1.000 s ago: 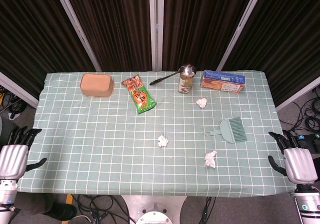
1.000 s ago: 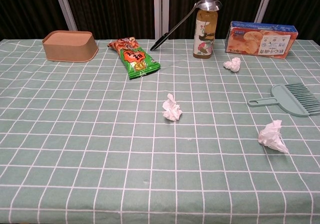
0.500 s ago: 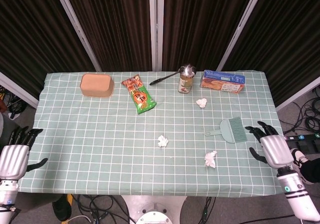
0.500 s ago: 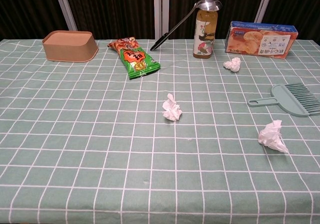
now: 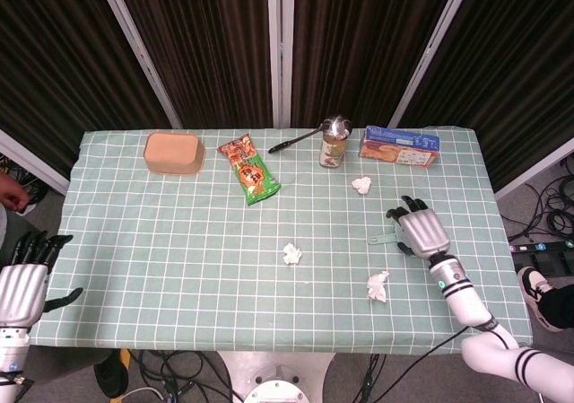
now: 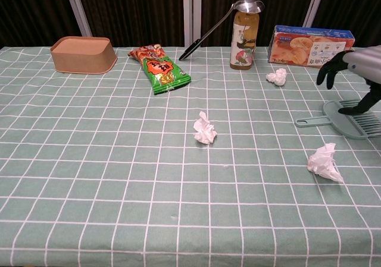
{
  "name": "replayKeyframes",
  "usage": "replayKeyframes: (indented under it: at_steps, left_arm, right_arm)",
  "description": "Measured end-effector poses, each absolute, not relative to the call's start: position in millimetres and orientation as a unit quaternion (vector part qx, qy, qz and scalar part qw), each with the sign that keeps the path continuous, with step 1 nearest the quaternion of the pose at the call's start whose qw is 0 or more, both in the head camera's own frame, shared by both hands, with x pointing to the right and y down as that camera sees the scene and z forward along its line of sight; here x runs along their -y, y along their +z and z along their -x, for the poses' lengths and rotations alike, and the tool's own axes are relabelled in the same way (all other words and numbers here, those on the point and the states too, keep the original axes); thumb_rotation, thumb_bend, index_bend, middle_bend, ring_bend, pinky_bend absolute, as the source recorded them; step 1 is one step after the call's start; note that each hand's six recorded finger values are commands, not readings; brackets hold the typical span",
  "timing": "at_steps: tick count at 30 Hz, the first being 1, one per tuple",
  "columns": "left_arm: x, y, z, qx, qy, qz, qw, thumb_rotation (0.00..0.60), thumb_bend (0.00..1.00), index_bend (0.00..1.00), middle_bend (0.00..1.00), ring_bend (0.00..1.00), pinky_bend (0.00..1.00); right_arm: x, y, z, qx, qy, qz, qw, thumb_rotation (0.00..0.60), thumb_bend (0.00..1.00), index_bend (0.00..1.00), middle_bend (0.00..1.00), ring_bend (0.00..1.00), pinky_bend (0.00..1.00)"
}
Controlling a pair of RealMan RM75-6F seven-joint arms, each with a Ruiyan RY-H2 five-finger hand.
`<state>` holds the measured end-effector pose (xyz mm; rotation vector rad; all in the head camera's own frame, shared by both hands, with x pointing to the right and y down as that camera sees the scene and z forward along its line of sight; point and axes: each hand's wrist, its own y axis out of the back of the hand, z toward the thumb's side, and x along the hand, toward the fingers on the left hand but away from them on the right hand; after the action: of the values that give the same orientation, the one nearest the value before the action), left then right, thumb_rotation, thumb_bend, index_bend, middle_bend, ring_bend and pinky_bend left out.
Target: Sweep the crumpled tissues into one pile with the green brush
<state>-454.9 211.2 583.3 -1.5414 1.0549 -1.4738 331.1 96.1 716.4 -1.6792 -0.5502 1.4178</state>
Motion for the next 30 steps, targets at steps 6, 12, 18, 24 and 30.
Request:
replayKeyframes:
  at_steps: [6, 12, 18, 24, 30]
  left_arm:
    - [-212.4, 586.2, 455.6, -0.410, -0.577, 0.604, 0.367, 0.600, 0.06, 0.17, 0.20, 0.10, 0.07]
    - [-212.7, 588.8, 456.5, -0.410, -0.578, 0.606, 0.363, 0.600, 0.06, 0.17, 0.20, 0.10, 0.07]
    - [-211.0, 590.6, 454.7, -0.407, -0.576, 0.608, 0.364, 0.600, 0.06, 0.17, 0.20, 0.10, 0.07]
    - [-211.6, 591.3, 455.8, -0.407, -0.578, 0.608, 0.362, 0.600, 0.06, 0.17, 0.20, 0.10, 0.07]
    - [-211.9, 591.0, 456.1, -0.409, -0.577, 0.607, 0.362, 0.600, 0.06, 0.17, 0.20, 0.10, 0.07]
  right_arm:
    - [-99.7, 742.0, -314.1, 0.188, 0.569, 0.671, 0.437, 0.600, 0.16, 0.36, 0.36, 0.10, 0.20]
    - [-102.4, 752.8, -310.0, 0.173, 0.571, 0.665, 0.450, 0.600, 0.17, 0.40, 0.38, 0.10, 0.20]
    - [-105.3, 762.5, -311.7, 0.165, 0.578, 0.662, 0.448, 0.600, 0.17, 0.42, 0.38, 0.10, 0.20]
    - [-107.4, 770.5, -310.3, 0.160, 0.581, 0.666, 0.440, 0.600, 0.17, 0.44, 0.40, 0.11, 0.20]
    - [-109.5, 773.9, -308.8, 0.155, 0.580, 0.669, 0.439, 0.600, 0.27, 0.58, 0.50, 0.20, 0.20]
